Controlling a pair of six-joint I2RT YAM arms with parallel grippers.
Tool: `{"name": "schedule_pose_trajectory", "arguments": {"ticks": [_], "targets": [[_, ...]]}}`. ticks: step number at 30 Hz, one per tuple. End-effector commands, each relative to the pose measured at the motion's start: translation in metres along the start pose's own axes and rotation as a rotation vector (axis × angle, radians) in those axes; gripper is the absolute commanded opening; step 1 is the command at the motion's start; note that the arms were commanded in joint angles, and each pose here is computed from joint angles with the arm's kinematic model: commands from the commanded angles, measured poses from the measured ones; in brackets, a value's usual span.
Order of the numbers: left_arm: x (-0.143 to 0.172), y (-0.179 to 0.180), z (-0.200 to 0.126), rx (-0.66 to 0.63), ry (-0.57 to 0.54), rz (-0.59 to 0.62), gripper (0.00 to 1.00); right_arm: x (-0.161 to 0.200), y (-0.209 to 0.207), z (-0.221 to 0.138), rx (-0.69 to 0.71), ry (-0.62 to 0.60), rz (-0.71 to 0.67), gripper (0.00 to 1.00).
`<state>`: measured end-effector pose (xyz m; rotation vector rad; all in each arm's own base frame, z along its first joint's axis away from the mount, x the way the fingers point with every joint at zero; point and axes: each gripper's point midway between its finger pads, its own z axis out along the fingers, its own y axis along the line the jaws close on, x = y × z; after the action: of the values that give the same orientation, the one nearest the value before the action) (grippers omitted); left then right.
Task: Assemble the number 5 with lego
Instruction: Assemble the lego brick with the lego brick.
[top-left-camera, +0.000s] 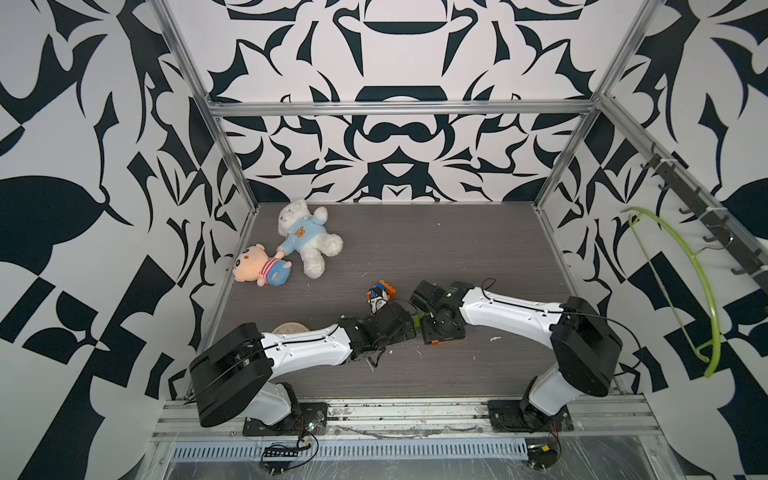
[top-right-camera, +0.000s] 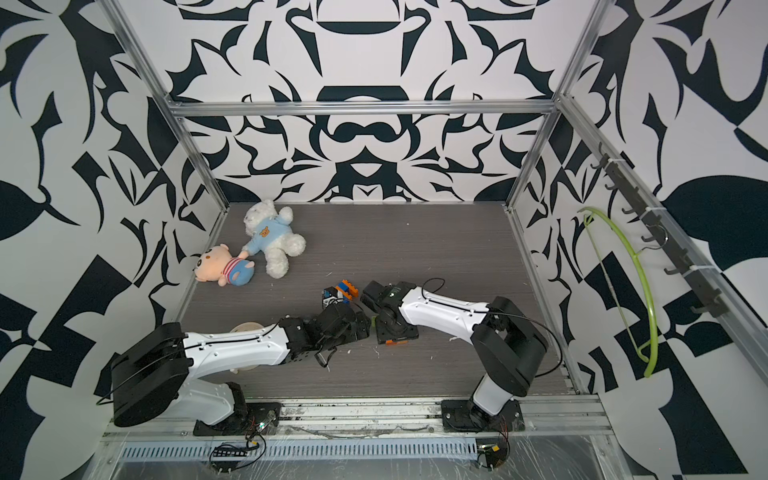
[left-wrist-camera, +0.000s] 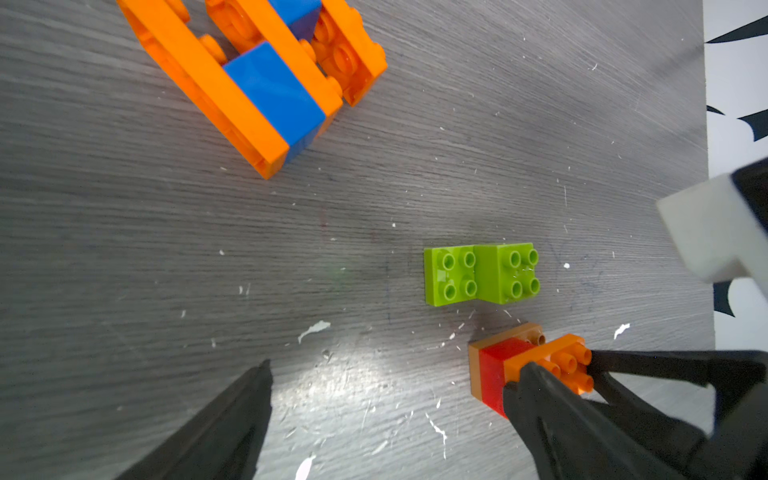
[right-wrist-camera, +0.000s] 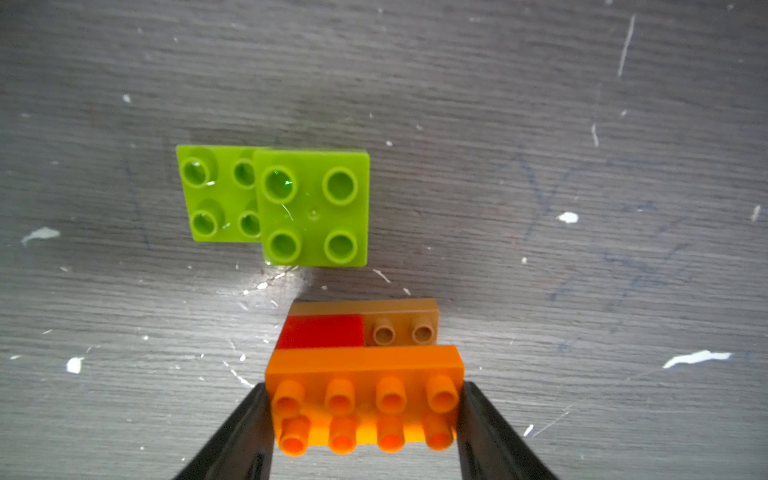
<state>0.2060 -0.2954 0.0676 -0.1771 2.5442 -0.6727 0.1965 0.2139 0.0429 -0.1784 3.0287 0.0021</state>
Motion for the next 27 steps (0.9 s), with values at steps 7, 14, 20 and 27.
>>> {"name": "schedule_pose_trajectory", "arguments": {"ticks": [7,14,20,27], "targets": [[-0.006,-0.001,-0.006,0.007,-0.022,0.004,0.99,0.025,-0.027,0.031,0.143,0.089,-0.024,0.6],[-0.005,0.003,-0.009,0.006,-0.025,-0.001,0.99,0.025,-0.026,0.03,0.145,0.085,-0.025,0.61],[-0.007,0.003,-0.01,0.007,-0.031,-0.002,0.99,0.019,-0.021,0.022,0.12,0.057,-0.024,0.64],[-0.007,0.0,-0.01,0.011,-0.025,0.004,0.99,0.014,-0.016,0.013,0.089,0.028,-0.012,0.75]]}}
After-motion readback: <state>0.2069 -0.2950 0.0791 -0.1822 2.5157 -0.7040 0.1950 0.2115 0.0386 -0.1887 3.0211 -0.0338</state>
